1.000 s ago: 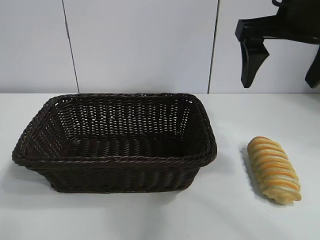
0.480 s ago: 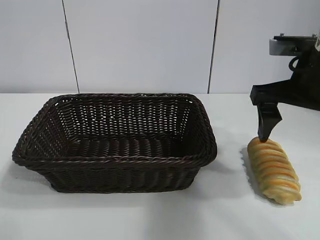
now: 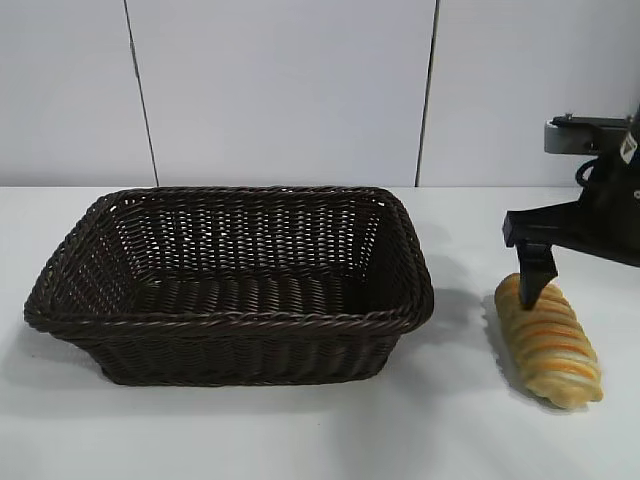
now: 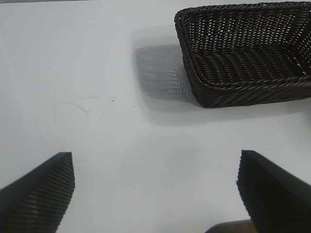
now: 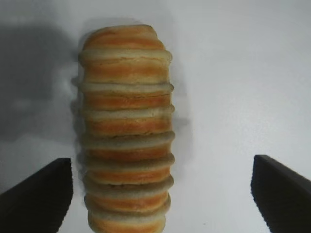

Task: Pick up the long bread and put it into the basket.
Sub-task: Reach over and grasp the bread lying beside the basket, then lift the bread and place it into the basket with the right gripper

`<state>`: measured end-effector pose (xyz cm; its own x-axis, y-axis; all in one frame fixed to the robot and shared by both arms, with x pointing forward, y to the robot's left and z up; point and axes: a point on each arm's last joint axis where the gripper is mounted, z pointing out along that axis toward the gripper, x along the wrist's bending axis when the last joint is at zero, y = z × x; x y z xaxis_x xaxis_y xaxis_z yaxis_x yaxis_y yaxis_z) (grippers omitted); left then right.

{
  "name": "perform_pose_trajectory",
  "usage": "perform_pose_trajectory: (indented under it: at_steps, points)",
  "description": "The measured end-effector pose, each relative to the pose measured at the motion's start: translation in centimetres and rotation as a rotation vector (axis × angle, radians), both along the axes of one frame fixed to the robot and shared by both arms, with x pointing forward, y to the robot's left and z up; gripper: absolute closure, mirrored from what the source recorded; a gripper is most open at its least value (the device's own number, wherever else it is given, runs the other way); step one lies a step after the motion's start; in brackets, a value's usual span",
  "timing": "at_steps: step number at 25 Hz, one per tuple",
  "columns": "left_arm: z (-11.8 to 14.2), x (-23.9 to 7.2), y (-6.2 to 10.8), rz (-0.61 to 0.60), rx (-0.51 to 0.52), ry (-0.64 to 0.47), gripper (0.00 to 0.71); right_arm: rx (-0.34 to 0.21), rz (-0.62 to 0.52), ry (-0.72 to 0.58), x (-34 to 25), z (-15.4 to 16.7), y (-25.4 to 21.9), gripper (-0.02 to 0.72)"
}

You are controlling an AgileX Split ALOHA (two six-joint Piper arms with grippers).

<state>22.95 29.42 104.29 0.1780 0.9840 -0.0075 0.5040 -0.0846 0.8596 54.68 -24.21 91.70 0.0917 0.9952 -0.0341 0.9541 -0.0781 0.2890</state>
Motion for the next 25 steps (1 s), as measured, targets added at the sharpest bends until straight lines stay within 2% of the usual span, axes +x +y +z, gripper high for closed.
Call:
perform_pose_trajectory:
  at_steps: [2,4,5,11,13,18,25]
  points:
    - [0.0,0.0,0.0,0.000,0.000,0.000,0.056,0.008,-0.003,-0.013,0.1,0.0,0.1,0.267]
    - [0.0,0.0,0.0,0.000,0.000,0.000,0.056,0.013,-0.011,-0.019,0.2,0.0,0.1,0.423]
    - [0.0,0.0,0.0,0.000,0.000,0.000,0.056,0.014,-0.014,-0.019,0.2,0.0,0.1,0.469]
    - [0.0,0.0,0.0,0.000,0.000,0.000,0.056,0.009,-0.016,-0.021,0.2,0.1,0.0,0.624]
    - [0.0,0.0,0.0,0.000,0.000,0.000,0.056,0.009,-0.016,-0.022,0.2,0.1,0.0,0.653]
    - [0.0,0.0,0.0,0.000,0.000,0.000,0.056,0.012,-0.021,-0.046,0.0,1.2,-0.1,0.664]
    - [0.0,0.0,0.0,0.001,0.001,0.000,0.056,0.018,-0.028,-0.173,-0.5,8.1,-0.4,0.669]
